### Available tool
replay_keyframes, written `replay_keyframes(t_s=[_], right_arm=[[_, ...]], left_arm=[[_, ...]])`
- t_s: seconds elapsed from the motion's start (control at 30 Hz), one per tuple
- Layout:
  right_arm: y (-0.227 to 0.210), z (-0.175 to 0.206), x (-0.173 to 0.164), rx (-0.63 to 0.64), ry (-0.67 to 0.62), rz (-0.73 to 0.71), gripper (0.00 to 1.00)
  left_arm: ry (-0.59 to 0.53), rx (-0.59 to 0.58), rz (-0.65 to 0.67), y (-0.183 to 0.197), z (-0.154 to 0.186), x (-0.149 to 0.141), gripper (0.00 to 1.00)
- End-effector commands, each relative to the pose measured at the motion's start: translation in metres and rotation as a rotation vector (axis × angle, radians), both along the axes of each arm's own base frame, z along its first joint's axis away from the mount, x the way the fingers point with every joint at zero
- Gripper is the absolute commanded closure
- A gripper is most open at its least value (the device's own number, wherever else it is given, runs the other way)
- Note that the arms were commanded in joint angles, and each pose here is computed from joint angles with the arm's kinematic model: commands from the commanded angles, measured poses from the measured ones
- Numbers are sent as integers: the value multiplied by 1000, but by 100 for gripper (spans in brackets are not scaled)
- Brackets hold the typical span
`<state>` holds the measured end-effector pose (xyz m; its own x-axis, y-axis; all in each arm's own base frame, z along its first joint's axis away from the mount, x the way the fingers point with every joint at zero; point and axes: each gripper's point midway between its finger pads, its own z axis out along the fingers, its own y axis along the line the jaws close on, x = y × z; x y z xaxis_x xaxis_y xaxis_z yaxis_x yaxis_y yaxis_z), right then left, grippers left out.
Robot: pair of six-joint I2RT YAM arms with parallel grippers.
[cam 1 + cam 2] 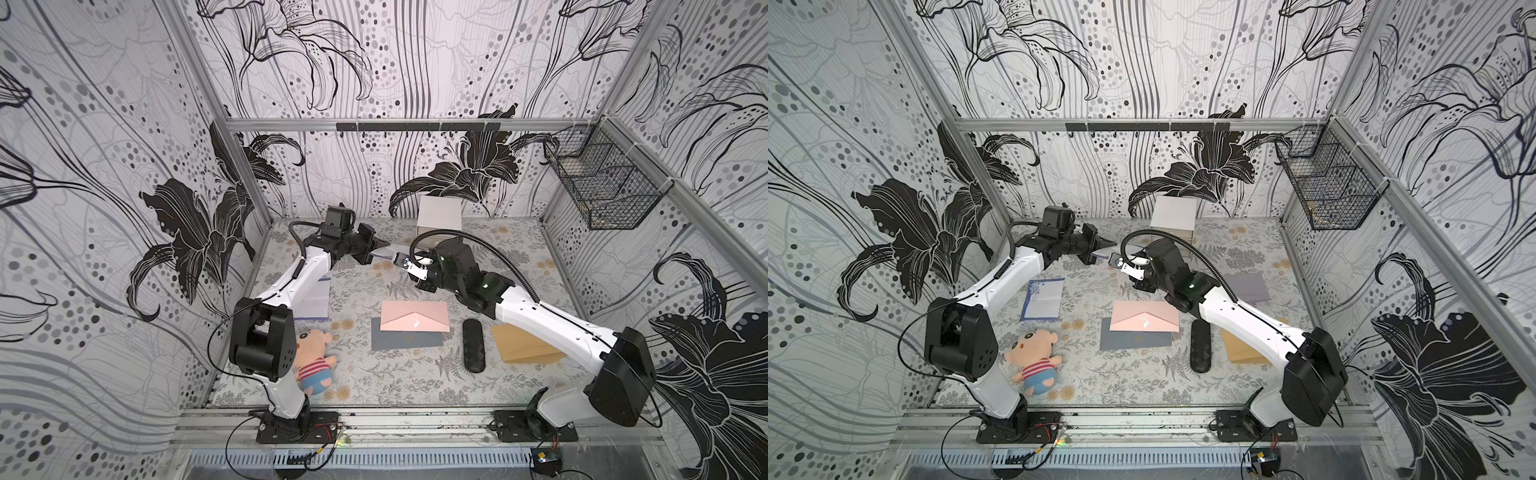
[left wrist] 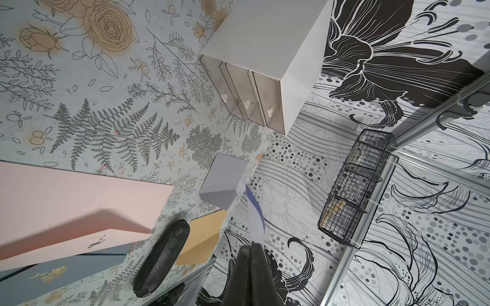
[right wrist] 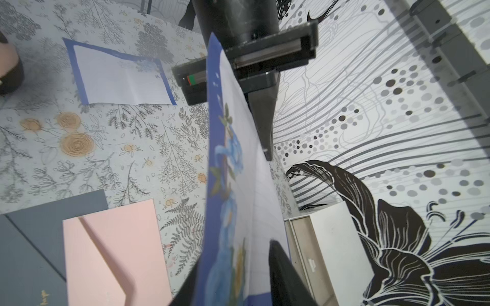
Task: Take the letter paper out of the envelope
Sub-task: Unfold the letter paper, then place the letter paper at the center of the board.
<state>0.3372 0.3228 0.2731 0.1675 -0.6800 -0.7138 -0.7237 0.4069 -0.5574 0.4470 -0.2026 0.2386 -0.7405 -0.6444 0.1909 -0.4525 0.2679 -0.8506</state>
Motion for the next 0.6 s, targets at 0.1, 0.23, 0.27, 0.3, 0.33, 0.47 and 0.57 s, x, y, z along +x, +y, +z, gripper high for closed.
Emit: replay_keyframes(t_s=[0.1,0.23,0.27,0.3,0.33,0.47,0.57], right_arm=[[-16,47,-27,339,213,-128,38],[-34,51,-35,518,327,-236,29],[-37,49,-36,546,352,-257,27],[-41,47,-36,575,380,-275,27],[-44,43,-37,600,414,-291,27],[-50,29,-36,667,548,-326,28],[-53,21,-35,697,618,-340,30]], left_arm=[[-251,180,15,31,33,15,100],[-327,408,26,68,12,10,100],[-345,455,29,75,5,8,100],[-374,513,37,83,-4,4,100],[-396,570,52,92,-13,0,100],[-433,699,88,114,-59,-13,100],[-406,747,54,118,-89,-14,100]])
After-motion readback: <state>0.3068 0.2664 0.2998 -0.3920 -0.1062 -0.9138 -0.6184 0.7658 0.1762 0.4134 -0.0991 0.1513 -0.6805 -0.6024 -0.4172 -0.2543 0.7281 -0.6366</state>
